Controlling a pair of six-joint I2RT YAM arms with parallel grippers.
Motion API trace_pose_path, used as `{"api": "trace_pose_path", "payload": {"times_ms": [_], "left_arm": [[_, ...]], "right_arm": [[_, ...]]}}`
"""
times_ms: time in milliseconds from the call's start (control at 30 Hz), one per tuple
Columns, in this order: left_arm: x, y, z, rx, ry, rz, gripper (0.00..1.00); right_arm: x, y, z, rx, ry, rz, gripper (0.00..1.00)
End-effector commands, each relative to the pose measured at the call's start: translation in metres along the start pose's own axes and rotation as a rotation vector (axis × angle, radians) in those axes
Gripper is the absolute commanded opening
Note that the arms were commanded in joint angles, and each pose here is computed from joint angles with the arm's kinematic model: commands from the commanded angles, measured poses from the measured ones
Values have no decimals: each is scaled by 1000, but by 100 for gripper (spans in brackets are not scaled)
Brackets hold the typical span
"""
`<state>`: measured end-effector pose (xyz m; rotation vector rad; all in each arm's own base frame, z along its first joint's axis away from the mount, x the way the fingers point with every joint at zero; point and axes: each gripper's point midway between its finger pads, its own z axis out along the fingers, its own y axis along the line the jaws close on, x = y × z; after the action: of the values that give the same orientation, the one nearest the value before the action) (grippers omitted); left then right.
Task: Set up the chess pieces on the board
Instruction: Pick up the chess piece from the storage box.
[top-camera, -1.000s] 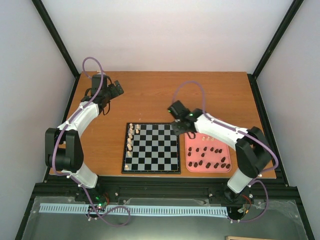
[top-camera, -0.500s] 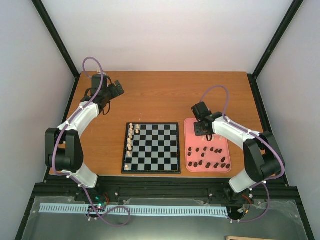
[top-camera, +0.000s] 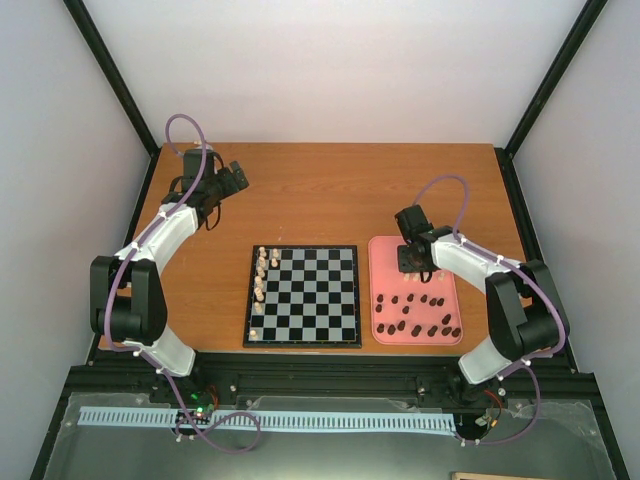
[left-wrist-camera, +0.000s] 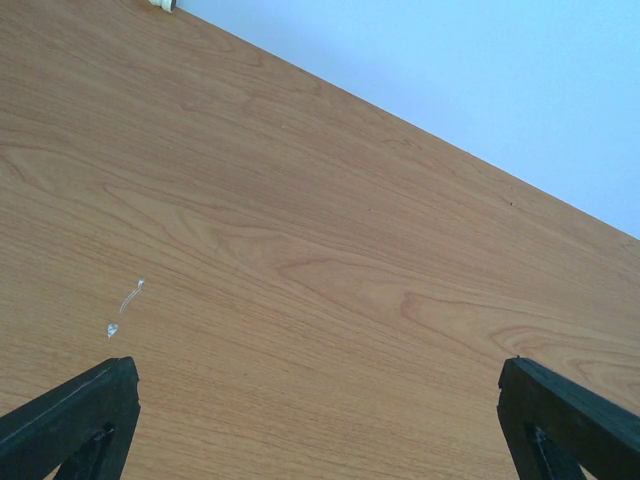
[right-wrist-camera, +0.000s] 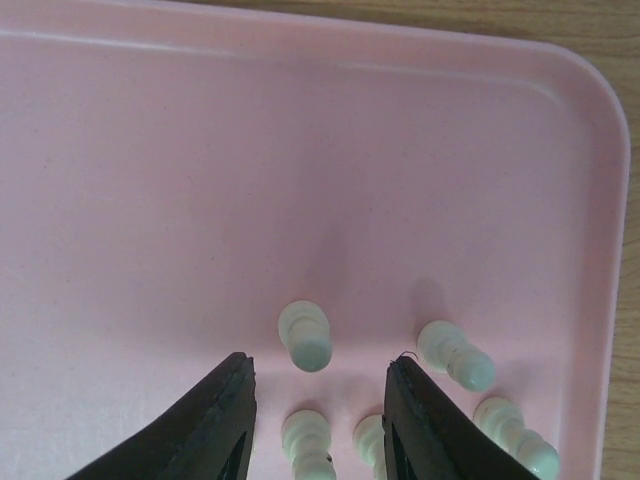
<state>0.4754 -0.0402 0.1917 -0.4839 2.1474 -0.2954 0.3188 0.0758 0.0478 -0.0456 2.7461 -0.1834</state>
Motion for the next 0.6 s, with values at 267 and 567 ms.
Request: {"api": "trace_pose_path", "payload": {"times_ms": [267, 567], "left_arm": [[-9, -3, 0, 18, -26, -8, 100], [-10, -3, 0, 19, -28, -8, 100]], "right_arm": [[-2, -1, 15, -11, 23, 10, 32], [-7, -3, 18, -8, 23, 12, 26]]}}
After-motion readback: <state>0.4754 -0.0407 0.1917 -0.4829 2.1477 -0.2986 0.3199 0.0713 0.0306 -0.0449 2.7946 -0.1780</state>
